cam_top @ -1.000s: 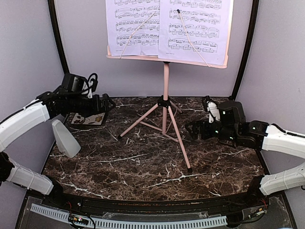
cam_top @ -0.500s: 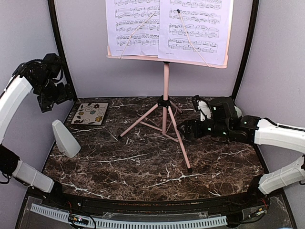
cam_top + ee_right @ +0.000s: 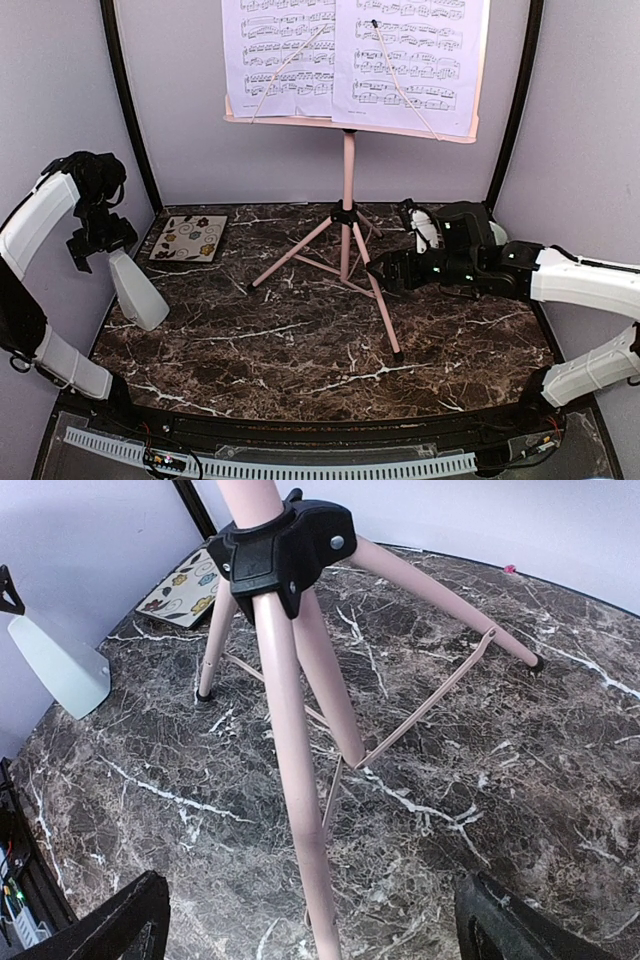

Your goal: Set up the instrument practice props

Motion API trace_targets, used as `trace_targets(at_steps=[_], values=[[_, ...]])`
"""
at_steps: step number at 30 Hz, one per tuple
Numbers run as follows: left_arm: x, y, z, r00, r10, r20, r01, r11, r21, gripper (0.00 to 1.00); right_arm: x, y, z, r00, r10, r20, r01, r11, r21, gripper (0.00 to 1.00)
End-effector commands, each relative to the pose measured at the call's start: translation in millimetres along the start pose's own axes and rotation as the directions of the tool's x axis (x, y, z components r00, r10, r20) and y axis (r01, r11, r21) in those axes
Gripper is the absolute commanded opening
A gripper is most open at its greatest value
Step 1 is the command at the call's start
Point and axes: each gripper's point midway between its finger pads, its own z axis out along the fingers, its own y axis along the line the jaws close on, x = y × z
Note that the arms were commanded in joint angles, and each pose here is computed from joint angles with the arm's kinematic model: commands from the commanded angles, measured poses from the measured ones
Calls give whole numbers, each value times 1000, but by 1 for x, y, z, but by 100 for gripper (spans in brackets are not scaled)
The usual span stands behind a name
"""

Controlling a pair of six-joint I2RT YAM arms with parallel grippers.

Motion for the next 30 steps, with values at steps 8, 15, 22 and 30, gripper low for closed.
trace_targets(at_steps=[8,15,22,30], values=[[1,-9,44,993,-108,-37,107,994,-16,93,-32,9,-1,997,-15,76,16,1000,-20,100],[23,-9,62,986,-134,-99,133,991,-17,78,-33,9,1,997,-29,75,30,999,-13,100],[30,-9,68,987,-119,-105,119,993,-2,62,-33,10,3,997,-31,72,32,999,-19,100],[17,-35,45,998,49,-32,-41,978,203,40,-41,13,2,995,-40,88,43,999,-28,100]])
